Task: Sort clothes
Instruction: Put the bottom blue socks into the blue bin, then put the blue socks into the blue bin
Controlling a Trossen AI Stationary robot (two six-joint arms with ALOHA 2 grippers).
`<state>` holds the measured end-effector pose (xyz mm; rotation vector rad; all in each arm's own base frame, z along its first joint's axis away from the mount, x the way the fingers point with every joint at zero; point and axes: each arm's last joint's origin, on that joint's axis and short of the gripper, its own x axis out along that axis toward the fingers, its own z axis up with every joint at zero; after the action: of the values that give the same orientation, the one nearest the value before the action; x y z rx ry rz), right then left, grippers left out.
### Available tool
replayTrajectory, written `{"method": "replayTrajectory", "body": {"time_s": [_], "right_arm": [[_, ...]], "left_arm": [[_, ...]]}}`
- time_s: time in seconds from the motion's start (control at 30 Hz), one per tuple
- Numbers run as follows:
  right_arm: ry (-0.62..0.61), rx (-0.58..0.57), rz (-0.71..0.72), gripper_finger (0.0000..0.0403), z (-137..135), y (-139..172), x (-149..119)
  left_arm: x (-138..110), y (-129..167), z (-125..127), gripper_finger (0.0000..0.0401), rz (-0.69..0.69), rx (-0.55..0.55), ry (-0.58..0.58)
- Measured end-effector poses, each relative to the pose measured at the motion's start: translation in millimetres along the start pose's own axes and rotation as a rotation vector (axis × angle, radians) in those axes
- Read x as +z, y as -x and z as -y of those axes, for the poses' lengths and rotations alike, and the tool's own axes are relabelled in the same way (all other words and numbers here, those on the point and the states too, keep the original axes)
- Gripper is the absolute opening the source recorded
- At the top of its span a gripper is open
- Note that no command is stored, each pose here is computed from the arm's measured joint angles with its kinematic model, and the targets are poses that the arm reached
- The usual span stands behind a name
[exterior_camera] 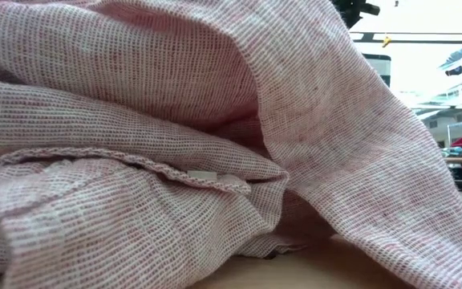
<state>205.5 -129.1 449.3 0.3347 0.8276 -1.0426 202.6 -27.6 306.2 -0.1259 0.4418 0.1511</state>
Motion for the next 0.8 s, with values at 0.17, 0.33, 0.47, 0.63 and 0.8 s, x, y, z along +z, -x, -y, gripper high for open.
{"method": "replayTrajectory", "body": {"time_s": [0.17,0.33,0.47,0.63,0.8], "right_arm": [[-0.035,-0.003,0.007,0.0126,7.0,-5.5,4.4],[-0.037,0.003,0.011,0.0177,12.7,2.2,1.0],[-0.072,0.155,0.023,0.0195,12.8,25.2,-8.6],[-0.116,0.299,-0.006,0.0188,6.9,56.6,-30.1],[-0.029,0.311,-0.080,0.0168,-17.7,71.1,-56.1]], "left_arm": [[-0.7,-0.2,-0.9,0.0147,-0.009,0.005,0.001],[-3.0,-0.1,-1.5,0.0147,-0.032,0.010,-0.003],[-3.7,-0.1,-1.3,0.0147,-0.040,0.001,-0.001],[-3.1,1.6,-1.6,0.0147,-0.035,-0.003,0.021],[-3.2,1.6,-1.6,0.0147,-0.036,-0.002,0.020]]}}
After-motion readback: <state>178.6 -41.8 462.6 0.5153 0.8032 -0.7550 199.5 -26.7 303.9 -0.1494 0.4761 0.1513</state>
